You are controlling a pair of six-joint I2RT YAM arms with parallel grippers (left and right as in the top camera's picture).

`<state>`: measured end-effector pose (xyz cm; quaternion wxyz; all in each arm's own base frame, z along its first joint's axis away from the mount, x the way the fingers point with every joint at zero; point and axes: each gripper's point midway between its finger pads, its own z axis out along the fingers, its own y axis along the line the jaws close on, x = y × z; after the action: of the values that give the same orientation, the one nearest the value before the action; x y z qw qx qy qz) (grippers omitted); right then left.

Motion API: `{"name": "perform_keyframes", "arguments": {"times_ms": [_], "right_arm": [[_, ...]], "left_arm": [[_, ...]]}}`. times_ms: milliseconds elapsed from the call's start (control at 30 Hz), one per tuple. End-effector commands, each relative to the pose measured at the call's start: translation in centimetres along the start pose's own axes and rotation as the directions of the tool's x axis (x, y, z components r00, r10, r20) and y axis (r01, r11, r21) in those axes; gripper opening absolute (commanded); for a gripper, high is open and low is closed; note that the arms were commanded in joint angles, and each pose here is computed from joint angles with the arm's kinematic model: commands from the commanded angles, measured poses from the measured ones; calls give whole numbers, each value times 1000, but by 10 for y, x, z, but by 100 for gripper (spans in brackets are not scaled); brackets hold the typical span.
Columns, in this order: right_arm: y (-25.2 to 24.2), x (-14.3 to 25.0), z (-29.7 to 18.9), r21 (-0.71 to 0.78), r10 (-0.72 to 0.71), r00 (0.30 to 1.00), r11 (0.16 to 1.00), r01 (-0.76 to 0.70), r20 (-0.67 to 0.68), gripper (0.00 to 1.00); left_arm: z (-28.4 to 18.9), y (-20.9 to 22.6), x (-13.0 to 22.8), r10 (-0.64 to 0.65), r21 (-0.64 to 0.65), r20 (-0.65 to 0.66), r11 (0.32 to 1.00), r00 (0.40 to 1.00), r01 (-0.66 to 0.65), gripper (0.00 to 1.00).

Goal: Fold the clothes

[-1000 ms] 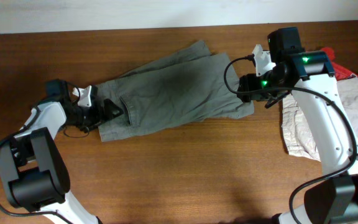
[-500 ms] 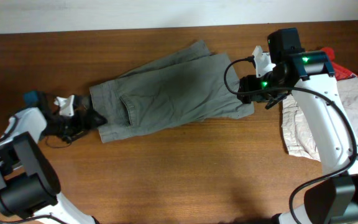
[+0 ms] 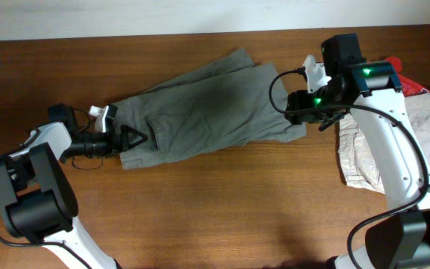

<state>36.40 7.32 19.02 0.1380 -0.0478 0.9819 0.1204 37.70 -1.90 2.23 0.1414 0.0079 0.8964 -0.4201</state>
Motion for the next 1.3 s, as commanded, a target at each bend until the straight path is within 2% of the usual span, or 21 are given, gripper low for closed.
{"name": "perform_keyframes", "arguments": {"times_ms": [0,33,67,100,167,233,267,367,433,600,800,933,1100,1267], "right_arm": [[2,0,0,-6,4,1000,1000,-4,0,61],[1,0,0,-5,5,1000,1000,-5,0,61],[1,0,0,-5,4,1000,1000,-4,1,61],[1,-1,0,-5,4,1000,1000,-4,2,61],[1,-1,0,-5,4,1000,1000,-4,4,61],[1,-1,0,-5,4,1000,1000,-4,4,61],[1,-1,0,-5,4,1000,1000,-4,4,61],[0,-1,0,3,4,1000,1000,-4,4,61],[0,-1,0,3,4,1000,1000,-4,4,61],[0,-1,0,2,4,1000,1000,-4,4,61],[0,-1,0,2,4,1000,1000,-4,4,61],[0,-1,0,2,4,1000,1000,-4,4,61],[0,-1,0,1,4,1000,1000,-4,4,61],[0,-1,0,1,4,1000,1000,-4,3,61]], "left_arm": [[32,51,68,-138,-156,-202,982,970,108,96],[33,51,67,-138,-152,-201,982,970,108,92],[33,50,67,-137,-145,-198,983,971,109,84],[33,47,65,-136,-128,-192,985,972,113,59],[32,43,64,-140,-115,-191,986,972,119,24],[30,40,60,-143,-115,-193,986,971,122,4],[27,37,57,-142,-114,-191,986,971,122,1],[13,23,44,-126,-119,-179,987,976,106,1],[-2,14,31,-133,-166,-157,980,979,107,1],[-55,-18,-10,-45,-302,-91,953,995,16,0],[-133,-43,-40,-1,-552,-102,832,995,-55,0],[-161,-66,-63,62,-601,-66,795,996,-89,0],[-159,-107,-88,188,-600,-63,778,980,-188,0],[-108,-132,-88,279,-621,-212,702,937,-349,0]]}}
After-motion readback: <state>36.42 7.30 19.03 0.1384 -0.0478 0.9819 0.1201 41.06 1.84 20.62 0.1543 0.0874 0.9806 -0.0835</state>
